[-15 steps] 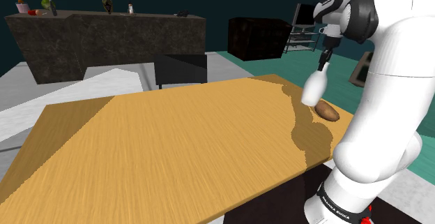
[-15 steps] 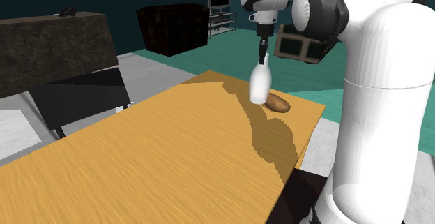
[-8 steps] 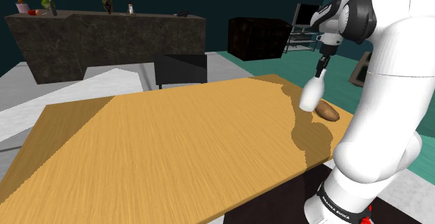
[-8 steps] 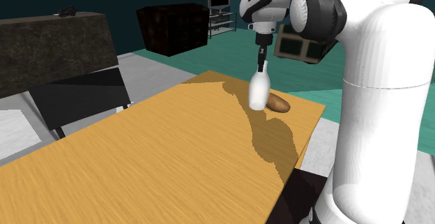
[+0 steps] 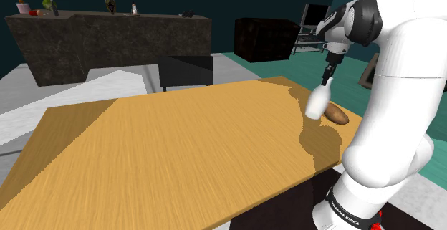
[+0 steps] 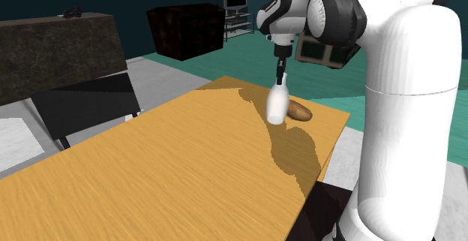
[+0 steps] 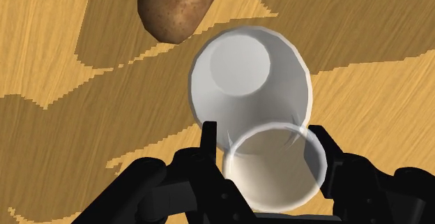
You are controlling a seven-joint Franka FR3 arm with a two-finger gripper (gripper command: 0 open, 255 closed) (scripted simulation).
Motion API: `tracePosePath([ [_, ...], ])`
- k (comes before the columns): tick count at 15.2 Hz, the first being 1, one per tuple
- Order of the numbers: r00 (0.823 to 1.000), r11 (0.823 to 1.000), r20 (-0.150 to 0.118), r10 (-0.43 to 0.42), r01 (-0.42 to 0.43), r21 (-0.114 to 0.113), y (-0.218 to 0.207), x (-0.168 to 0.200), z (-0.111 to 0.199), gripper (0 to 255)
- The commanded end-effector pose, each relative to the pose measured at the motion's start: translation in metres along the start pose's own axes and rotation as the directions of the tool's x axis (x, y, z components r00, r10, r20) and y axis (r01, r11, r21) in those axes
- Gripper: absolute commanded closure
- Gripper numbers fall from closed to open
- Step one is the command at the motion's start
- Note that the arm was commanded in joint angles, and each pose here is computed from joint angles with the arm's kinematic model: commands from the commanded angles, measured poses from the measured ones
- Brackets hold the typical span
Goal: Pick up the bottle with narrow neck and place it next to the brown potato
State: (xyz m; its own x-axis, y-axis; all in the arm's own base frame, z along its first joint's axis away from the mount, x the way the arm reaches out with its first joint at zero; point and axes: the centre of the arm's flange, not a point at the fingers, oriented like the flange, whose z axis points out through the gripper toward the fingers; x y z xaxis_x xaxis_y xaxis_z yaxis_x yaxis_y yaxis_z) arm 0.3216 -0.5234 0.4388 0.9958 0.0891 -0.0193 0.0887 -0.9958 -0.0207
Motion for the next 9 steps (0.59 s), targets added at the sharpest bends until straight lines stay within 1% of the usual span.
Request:
tracePosePath([
  [1, 1.000, 1.000, -0.001, 0.000, 0.000, -0.001, 0.0002, -0.0002, 0.0010, 255],
  [6, 1.000, 1.000, -0.001, 0.000, 0.000, -0.001, 0.0002, -0.0002, 0.0010, 255],
  [7, 1.000, 1.000, -0.001, 0.000, 0.000, -0.001, 0.0002, -0.0003, 0.0010, 0],
  [9, 1.000, 1.000, -0.001, 0.000, 0.000, -0.001, 0.0002, -0.0003, 0.0010, 0],
])
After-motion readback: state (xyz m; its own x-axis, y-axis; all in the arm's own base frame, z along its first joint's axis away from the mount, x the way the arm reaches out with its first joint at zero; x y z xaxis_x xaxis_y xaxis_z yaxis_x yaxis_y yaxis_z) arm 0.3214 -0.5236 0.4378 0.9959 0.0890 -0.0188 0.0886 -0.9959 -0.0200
